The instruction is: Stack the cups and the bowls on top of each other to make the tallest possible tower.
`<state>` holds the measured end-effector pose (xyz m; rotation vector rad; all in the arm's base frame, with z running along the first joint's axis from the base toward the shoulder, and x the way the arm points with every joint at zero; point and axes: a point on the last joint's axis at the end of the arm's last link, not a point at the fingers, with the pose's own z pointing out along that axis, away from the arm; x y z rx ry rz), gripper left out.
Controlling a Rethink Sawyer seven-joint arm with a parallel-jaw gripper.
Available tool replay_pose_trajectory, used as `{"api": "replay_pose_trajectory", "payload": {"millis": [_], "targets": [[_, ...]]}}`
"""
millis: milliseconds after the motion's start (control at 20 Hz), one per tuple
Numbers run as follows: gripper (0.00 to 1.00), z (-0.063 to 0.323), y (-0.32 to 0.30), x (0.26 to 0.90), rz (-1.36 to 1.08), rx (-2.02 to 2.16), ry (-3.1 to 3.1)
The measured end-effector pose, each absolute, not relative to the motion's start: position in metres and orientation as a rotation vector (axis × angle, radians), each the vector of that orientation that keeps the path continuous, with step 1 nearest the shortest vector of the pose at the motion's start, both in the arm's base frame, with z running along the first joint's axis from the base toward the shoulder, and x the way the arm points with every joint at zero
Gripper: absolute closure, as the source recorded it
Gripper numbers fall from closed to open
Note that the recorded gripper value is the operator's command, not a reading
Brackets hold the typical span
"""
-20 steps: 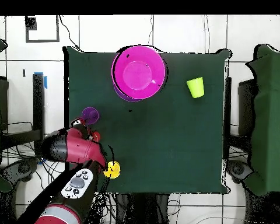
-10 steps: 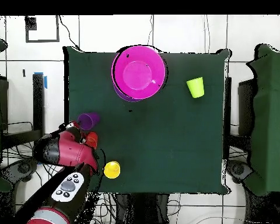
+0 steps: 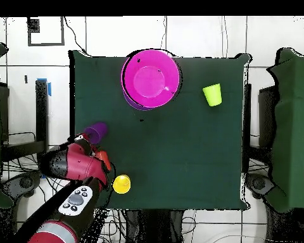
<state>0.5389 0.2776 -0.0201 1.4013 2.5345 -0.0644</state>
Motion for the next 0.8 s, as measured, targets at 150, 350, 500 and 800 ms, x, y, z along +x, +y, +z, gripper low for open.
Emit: {"api": "replay_pose_trajectory", "payload": {"millis": [150,350,500,800], "targets": [[0.00,-0.020,0.274,0.541,-0.064,1.411,2.529],[0.00,-0.021,0.257,0.550,-0.066,1.453,2.508],[0.00,-0.020,0.245,0.555,-0.072,1.479,2.490],[1.00,-0.015,0.225,0.562,-0.097,1.491,2.457]]}}
